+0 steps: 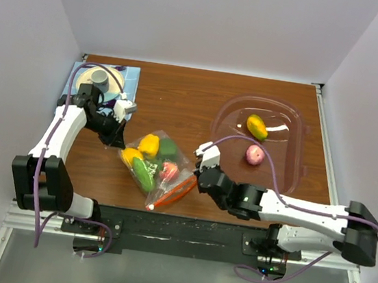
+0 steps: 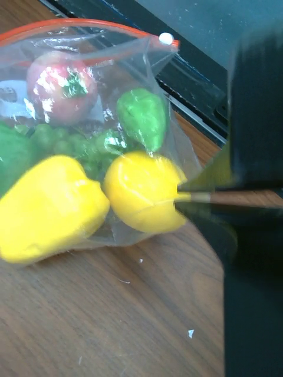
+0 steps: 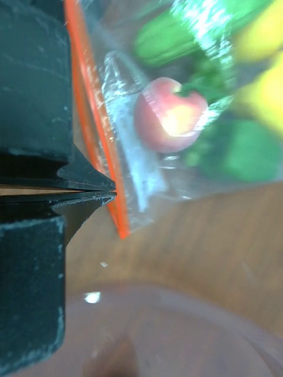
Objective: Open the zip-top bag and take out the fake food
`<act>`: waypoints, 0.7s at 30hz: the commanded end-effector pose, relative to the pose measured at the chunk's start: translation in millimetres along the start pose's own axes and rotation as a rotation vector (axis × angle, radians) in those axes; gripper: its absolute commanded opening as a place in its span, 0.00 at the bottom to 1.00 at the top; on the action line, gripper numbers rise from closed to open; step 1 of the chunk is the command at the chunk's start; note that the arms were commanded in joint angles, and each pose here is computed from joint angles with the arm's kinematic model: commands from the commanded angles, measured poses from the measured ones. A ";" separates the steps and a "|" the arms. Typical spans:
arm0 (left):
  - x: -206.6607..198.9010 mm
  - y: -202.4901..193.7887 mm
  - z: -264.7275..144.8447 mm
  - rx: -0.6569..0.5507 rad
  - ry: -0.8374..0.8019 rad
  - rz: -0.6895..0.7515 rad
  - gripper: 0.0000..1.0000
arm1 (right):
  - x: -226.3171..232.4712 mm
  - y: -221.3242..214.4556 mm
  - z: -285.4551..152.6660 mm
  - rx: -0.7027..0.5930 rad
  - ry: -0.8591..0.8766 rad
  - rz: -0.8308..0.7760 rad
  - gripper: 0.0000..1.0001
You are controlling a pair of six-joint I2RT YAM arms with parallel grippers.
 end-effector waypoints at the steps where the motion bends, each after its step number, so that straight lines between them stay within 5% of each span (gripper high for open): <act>1: -9.6 0.5 -4.8 -0.010 -0.040 0.014 0.27 | 21.6 -24.2 12.4 0.051 0.062 0.063 0.00; 10: 8.8 6.9 -1.4 -0.013 0.035 -0.013 0.35 | 38.9 -45.7 24.2 0.096 0.123 0.076 0.12; 17: 11.7 29.1 2.4 -0.058 0.053 -0.008 0.38 | 63.8 -61.5 18.8 0.152 0.319 0.026 0.60; 21: -3.3 45.5 22.9 -0.046 0.020 0.051 0.38 | 69.1 -68.3 29.0 0.169 0.313 -0.011 0.71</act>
Point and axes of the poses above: each gripper's point midway between its finger pads, its own z axis out along the fingers, its own x axis along the line the jaws close on, y = z × x, the point moved 6 cm from there along -z, back along the fingers, and after that the axes turned 12 degrees about z, right-handed, at the moved point
